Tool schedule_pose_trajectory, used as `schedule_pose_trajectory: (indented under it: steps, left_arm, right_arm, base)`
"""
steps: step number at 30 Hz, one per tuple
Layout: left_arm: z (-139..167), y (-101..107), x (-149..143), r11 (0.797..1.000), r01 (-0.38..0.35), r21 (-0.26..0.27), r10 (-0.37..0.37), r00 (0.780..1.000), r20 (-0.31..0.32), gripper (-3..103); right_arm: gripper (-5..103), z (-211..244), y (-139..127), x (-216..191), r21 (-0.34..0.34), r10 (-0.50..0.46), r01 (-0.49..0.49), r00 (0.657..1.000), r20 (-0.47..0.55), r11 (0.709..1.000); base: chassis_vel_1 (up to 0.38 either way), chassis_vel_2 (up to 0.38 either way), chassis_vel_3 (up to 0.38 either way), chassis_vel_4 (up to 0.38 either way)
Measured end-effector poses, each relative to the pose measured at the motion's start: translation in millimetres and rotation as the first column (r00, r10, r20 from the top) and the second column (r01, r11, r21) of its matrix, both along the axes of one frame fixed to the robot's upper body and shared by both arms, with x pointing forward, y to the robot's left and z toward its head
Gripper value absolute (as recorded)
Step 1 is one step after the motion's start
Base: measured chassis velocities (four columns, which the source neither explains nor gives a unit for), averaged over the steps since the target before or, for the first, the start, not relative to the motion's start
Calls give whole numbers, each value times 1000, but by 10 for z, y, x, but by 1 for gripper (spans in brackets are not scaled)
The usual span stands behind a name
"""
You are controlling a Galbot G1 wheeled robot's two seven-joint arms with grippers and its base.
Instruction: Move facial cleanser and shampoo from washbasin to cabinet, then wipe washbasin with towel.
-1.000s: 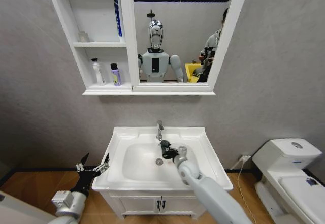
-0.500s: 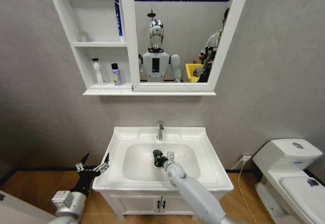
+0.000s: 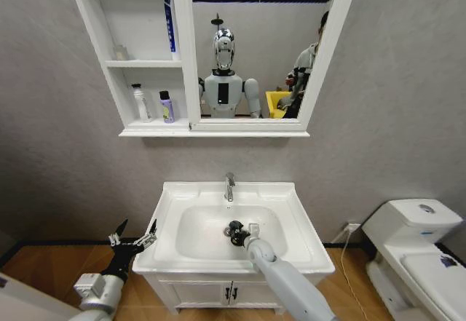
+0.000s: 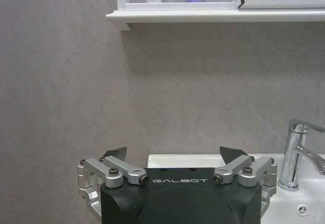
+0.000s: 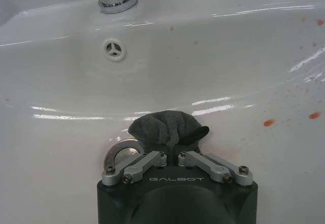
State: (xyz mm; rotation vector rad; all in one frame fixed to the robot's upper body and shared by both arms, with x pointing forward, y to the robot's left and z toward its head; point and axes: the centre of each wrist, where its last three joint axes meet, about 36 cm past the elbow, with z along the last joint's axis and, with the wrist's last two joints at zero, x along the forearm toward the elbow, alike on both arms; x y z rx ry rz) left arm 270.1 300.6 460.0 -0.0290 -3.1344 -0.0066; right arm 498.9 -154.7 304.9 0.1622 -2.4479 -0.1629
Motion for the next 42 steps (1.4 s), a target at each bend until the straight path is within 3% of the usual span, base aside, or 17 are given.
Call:
schedule_pose_trajectory:
  steps: [8, 14, 23, 36, 42]
  left_arm:
    - [0, 0, 0, 1000, 0, 0, 0, 1000, 0, 100]
    - [0, 0, 0, 1000, 0, 0, 0, 1000, 0, 100]
    - [0, 0, 0, 1000, 0, 0, 0, 1000, 0, 100]
    - [0, 0, 0, 1000, 0, 0, 0, 1000, 0, 100]
    - [0, 1, 0, 1000, -1, 0, 1, 1000, 0, 100]
  right_arm:
    - [5, 62, -431, -43, -88, -45, 46, 999, 21, 995]
    - [5, 75, -556, -33, -129, -61, 67, 997, 55, 989]
    - [5, 177, -762, 78, -276, -33, 86, 981, 192, 957]
    - [5, 350, -1040, 204, -341, -18, 118, 960, 281, 933]
    - [5, 504, -1266, 303, -373, -34, 179, 931, 364, 911]
  base:
    - [0, 0, 0, 0]
    - [0, 0, 0, 0]
    - [0, 0, 0, 0]
    - [0, 0, 0, 0]
    - [-14, -3, 2, -2]
